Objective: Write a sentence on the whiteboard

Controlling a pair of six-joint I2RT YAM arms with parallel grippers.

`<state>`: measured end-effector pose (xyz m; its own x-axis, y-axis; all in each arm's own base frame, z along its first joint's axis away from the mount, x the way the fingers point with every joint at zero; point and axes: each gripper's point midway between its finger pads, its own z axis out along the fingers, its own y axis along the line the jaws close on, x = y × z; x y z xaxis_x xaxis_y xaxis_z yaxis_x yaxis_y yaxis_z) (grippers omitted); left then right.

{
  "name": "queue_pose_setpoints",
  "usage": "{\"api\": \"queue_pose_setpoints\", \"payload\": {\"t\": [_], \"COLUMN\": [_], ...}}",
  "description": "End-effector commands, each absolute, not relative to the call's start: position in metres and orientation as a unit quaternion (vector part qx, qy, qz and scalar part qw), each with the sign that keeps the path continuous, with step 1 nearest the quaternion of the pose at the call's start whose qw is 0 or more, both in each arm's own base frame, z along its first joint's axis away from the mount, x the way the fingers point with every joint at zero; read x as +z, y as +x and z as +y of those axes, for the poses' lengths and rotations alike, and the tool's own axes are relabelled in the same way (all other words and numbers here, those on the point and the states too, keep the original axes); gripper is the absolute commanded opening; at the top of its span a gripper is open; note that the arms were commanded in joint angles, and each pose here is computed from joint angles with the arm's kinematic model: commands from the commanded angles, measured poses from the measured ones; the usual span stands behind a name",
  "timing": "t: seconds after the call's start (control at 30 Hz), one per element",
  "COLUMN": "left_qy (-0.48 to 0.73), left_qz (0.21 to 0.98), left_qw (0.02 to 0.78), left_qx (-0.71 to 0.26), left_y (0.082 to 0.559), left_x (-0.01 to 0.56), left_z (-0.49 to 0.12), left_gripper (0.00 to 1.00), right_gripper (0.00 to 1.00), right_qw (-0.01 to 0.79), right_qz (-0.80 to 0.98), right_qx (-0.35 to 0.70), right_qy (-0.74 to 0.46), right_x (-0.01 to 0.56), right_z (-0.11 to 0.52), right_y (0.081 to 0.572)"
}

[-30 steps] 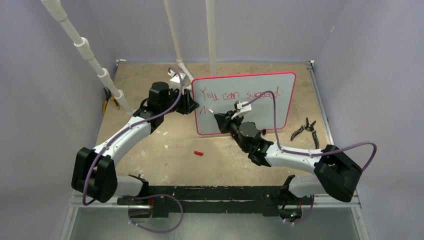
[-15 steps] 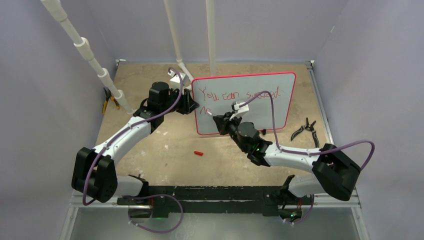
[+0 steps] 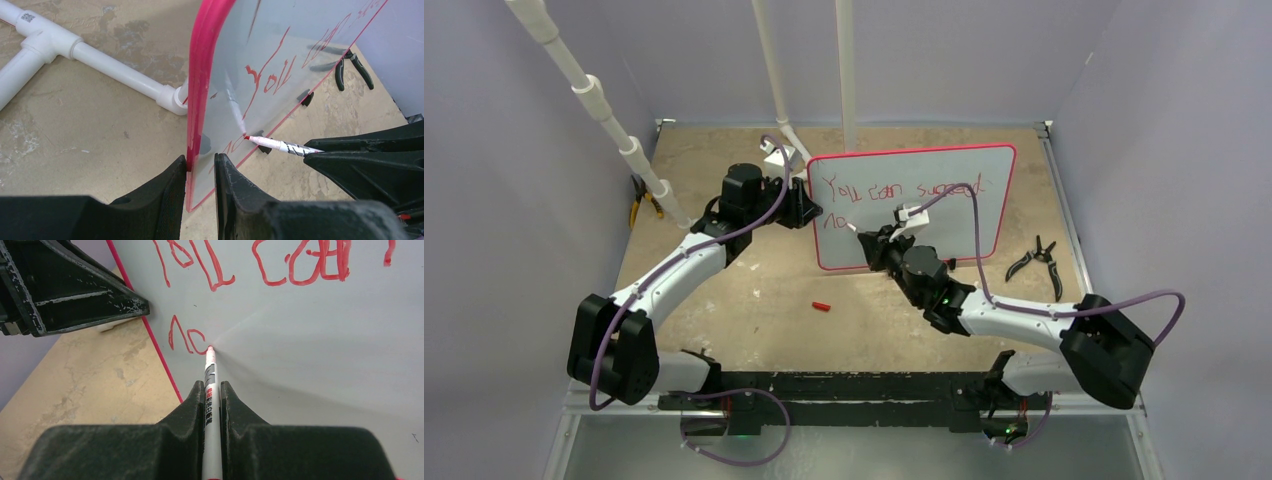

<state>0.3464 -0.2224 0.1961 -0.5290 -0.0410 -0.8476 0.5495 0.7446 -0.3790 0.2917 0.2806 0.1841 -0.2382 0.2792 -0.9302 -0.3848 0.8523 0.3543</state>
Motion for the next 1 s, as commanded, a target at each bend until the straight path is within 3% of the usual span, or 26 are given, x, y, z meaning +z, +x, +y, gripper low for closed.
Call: {"api": "queue_pose_setpoints", "payload": {"t": [0.0, 0.5, 0.97], "left_qy": [0.166, 0.166, 0.167], "left_qz": [0.796, 0.796, 0.796], "left_qw": [0.470, 0.469, 0.469], "left_qx": [-0.343, -0.344, -0.343], "left_y": [0.347, 0.346, 0.346], "left_x": [0.210, 0.210, 0.209], "left_z": [-0.231, -0.232, -0.232], "left_gripper": [0.25, 0.25, 0.25], "right_gripper": [0.00, 0.00, 0.00], "right_qw": [0.645, 0.657, 0.649], "right_qz": [0.719, 0.691, 0.709], "right_qx": [0.258, 0.302, 0.276], "right_qy": [-0.007, -0.031, -0.021], "right_x": [0.209, 0.232, 0.216], "right_z": [0.272, 0.282, 0.275], "right_y": [0.303, 0.295, 0.298]}}
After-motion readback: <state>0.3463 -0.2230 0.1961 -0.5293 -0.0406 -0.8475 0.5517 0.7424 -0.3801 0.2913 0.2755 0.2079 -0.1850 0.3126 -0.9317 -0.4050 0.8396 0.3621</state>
